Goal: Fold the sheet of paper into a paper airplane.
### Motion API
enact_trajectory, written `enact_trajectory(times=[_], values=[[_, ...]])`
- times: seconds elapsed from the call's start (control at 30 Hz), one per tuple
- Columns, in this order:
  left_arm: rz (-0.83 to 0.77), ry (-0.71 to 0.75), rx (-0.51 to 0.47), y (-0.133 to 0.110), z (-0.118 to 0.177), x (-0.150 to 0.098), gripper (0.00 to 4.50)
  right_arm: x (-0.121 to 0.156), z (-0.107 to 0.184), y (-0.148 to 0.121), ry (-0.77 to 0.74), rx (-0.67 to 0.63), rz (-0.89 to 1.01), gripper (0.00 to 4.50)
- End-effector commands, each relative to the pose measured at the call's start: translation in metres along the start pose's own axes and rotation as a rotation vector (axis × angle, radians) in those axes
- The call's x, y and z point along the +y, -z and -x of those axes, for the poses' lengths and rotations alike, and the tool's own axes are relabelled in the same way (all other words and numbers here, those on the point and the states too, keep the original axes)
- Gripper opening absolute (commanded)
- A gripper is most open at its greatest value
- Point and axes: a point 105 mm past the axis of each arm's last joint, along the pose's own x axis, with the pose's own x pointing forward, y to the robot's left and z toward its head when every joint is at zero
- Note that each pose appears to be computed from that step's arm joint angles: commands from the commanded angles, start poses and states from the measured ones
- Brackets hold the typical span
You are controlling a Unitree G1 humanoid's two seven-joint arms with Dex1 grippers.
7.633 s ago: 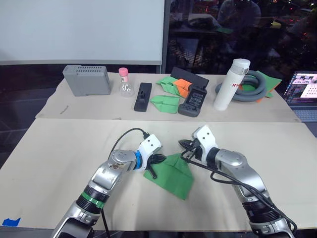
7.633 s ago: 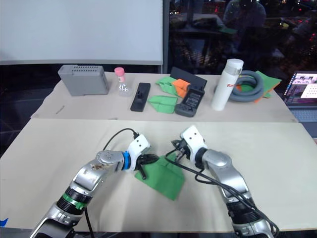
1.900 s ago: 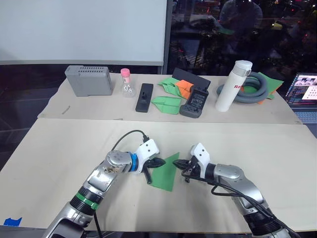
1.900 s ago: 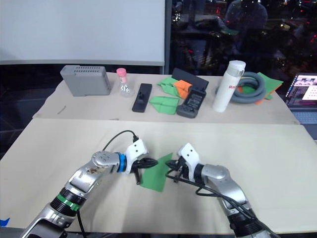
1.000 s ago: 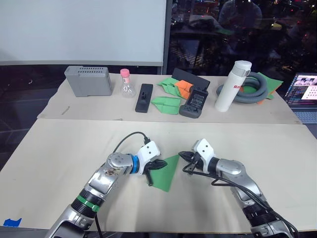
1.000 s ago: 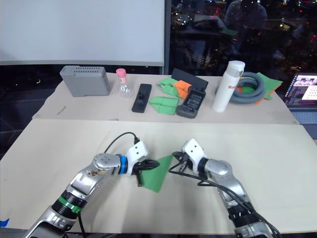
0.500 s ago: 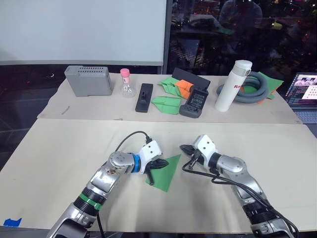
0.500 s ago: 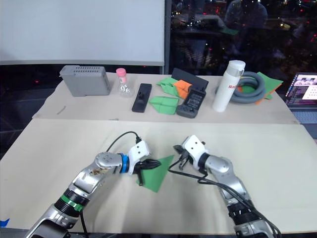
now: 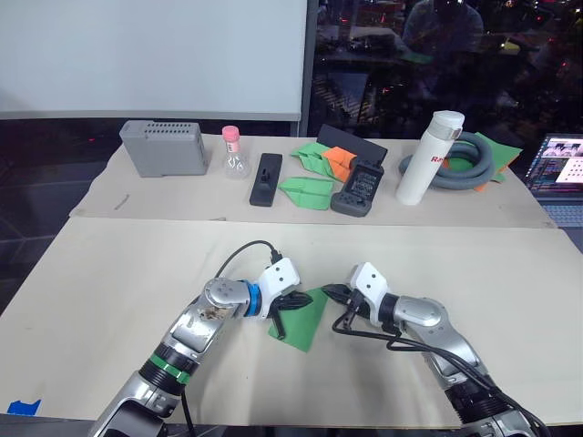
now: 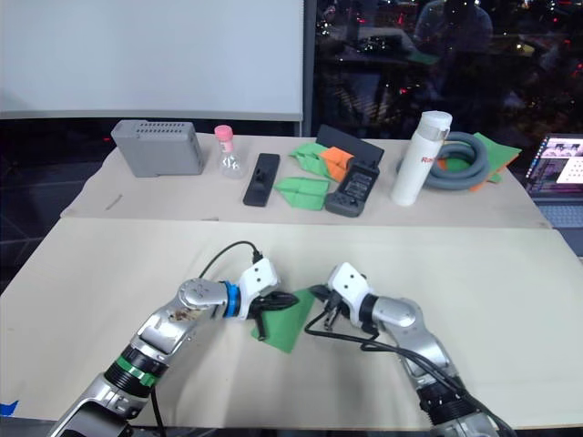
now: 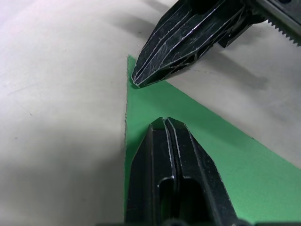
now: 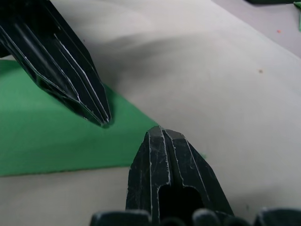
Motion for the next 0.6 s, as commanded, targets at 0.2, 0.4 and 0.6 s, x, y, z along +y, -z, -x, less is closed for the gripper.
enact_trajectory(times=[0.2, 0.4, 0.6], values=[[0.023, 0.023, 0.05, 0.013, -0.005, -0.006, 0.03, 0.015, 0.008, 0.011, -0.07, 0.026, -0.018, 0.0], [0.028, 0.021, 0.036, 0.012, -0.007, -0.006, 0.03, 0.029, 0.007, 0.014, -0.145, 0.053, 0.005, 0.0], [0.029, 0.031, 0.034, 0.011, -0.009, -0.009, 0.03, 0.039, 0.008, 0.014, -0.191, 0.061, 0.025, 0.0]])
